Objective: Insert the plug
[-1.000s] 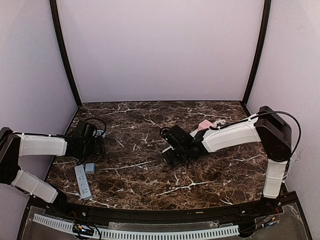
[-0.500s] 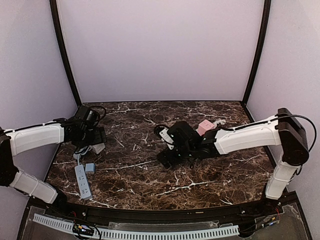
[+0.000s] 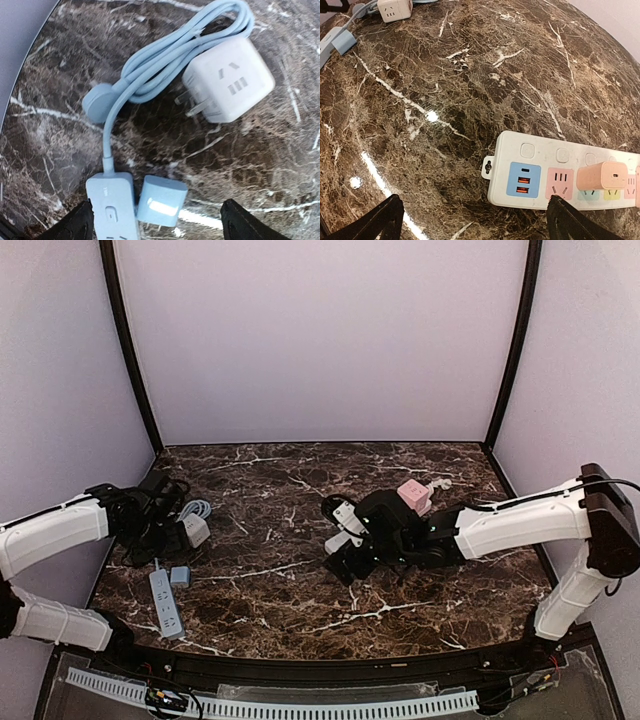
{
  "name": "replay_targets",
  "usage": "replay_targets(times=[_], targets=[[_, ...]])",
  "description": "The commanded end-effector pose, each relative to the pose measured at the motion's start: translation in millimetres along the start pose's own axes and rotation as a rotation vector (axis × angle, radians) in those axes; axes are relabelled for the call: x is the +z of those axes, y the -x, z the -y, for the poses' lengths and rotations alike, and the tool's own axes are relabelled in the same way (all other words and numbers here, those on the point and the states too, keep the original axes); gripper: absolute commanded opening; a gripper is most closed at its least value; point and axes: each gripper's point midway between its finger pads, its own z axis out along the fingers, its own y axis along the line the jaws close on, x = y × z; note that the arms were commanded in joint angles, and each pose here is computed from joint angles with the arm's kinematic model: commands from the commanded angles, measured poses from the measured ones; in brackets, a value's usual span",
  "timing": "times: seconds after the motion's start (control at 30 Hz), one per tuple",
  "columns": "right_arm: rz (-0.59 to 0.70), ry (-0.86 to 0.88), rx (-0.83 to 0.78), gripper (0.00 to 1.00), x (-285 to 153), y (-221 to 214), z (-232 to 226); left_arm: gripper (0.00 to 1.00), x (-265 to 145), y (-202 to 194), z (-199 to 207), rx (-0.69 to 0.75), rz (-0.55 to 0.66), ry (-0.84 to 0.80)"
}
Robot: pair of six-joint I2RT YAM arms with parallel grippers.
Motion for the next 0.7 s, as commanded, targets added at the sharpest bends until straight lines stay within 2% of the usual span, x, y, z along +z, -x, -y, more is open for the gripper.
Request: replay_targets(times=[0.0,0.17,0.67], targets=[[0.043,0.022,-0.004,0.99,-6.7,6.6,-5.1,0.87,14.4,-42.8,-37.3,-0.02,-0.135,0.138],[0.059,0.015,-0.003,0.99,-14.8,7.4,-2.0,0.85,31.3,-70.8,-46.1,-0.072,-0.207,0.131],[0.056,-0.006,-0.001,0.99,-18.0,2.6,2.5,0.52,46.2,-100.1,-52.9,-0.128,-0.283,0.087]])
